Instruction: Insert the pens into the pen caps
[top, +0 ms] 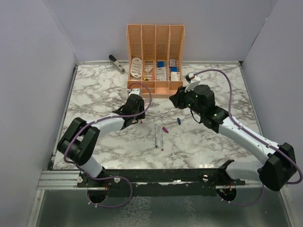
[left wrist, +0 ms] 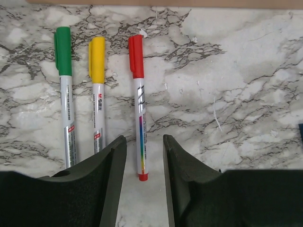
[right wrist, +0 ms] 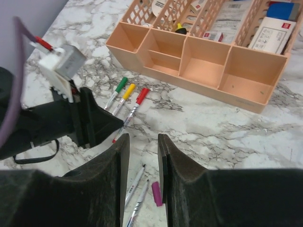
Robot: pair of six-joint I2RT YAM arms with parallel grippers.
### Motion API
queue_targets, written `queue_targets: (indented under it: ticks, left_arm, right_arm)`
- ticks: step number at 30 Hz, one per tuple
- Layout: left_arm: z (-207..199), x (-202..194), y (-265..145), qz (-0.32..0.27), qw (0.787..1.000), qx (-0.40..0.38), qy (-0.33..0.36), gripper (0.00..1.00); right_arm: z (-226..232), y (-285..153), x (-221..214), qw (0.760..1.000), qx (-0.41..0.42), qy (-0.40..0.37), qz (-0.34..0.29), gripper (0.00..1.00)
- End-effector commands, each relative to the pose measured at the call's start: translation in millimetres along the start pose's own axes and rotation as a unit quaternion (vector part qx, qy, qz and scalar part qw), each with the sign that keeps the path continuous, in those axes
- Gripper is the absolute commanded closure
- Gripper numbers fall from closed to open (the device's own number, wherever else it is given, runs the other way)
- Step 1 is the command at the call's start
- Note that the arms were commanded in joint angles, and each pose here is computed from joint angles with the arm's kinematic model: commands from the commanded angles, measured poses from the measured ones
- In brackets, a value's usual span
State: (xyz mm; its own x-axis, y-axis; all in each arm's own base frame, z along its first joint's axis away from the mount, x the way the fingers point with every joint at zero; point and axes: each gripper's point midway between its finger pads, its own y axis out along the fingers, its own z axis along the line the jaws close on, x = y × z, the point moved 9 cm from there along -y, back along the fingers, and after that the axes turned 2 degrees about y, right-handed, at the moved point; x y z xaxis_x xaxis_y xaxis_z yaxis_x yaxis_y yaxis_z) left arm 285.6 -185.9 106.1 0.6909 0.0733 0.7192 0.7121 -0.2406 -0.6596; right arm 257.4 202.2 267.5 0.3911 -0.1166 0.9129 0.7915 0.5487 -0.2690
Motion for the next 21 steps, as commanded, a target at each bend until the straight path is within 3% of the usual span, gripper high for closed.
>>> queue_targets:
  ticks: [1, 6, 11, 21]
  left_arm:
    - [-8.4, 27.2, -27.4, -0.046, 0.999, -0.004, 0.016, 0.60]
    - [-15.2, 17.5, -52.9, -0.031, 0.998, -0.019, 0.046, 0.58]
    - [-25.8, -5.3, -69.1, 0.022, 0.994, -0.050, 0.090, 0.55]
    - [-46.0, -31.1, -74.2, 0.100, 0.984, -0.071, 0.127, 0.54]
  right_arm:
    - [-11.3, -7.3, -9.0, 0.997, -0.071, 0.011, 0.013, 0.70]
    - [-29.2, -6.4, -35.4, 0.983, -0.164, 0.024, 0.086, 0.70]
    - [-39.2, -2.7, -65.2, 0.968, -0.199, 0.041, 0.144, 0.69]
    - [-46.6, 4.3, -81.6, 0.960, -0.219, 0.045, 0.168, 0.69]
